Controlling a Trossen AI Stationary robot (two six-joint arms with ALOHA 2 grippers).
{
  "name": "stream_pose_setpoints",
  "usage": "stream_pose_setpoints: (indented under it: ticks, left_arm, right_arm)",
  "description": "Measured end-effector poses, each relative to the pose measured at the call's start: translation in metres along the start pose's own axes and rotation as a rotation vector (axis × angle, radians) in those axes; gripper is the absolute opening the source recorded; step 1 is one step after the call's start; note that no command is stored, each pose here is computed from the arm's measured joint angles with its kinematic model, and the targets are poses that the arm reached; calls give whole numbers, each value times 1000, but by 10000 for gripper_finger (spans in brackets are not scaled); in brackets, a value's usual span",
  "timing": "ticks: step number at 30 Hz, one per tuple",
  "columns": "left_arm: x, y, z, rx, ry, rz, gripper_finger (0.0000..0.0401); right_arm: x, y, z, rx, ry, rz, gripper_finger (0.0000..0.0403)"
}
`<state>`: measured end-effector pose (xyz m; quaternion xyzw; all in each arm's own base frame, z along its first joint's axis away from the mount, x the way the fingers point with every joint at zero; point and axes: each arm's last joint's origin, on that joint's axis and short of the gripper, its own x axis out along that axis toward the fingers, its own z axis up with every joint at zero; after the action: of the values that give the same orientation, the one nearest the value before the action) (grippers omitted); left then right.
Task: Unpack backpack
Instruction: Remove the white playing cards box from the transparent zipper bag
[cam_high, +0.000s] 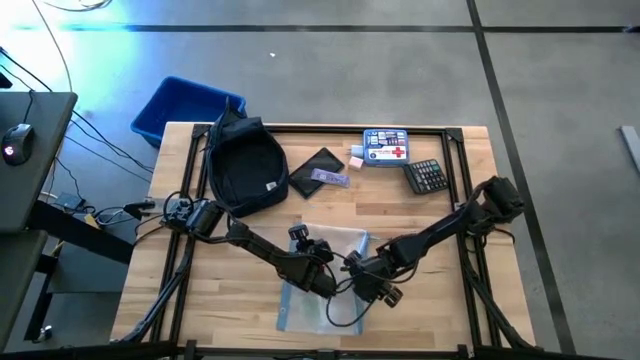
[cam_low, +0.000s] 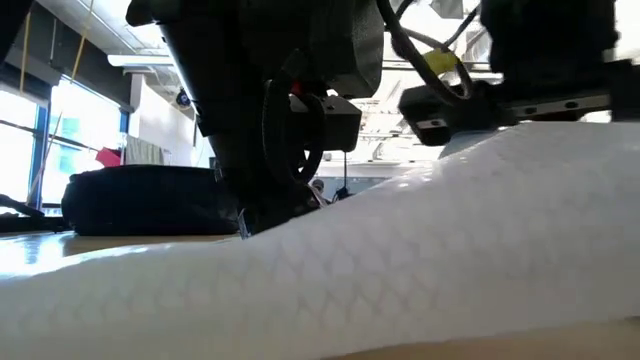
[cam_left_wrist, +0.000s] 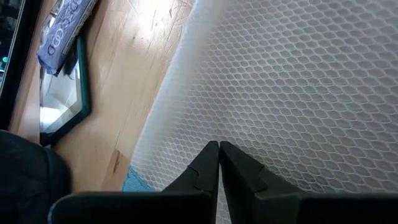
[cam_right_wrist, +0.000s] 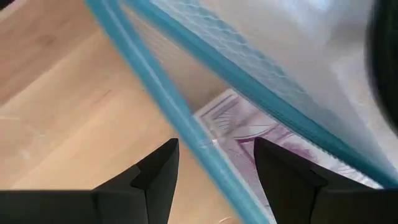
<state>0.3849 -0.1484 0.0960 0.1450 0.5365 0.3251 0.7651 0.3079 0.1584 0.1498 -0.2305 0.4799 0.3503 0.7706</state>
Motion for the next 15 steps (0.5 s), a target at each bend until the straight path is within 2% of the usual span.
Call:
stream_pose_setpoints:
  ticks: [7, 15]
  left_arm:
    - [0, 0, 0, 0, 0, 0, 0]
    - [0, 0, 0, -1, 1, 0, 0]
  right_arm:
    - [8, 22, -13, 43, 191, 89, 193]
    - [0, 44, 1, -53, 182, 54, 193]
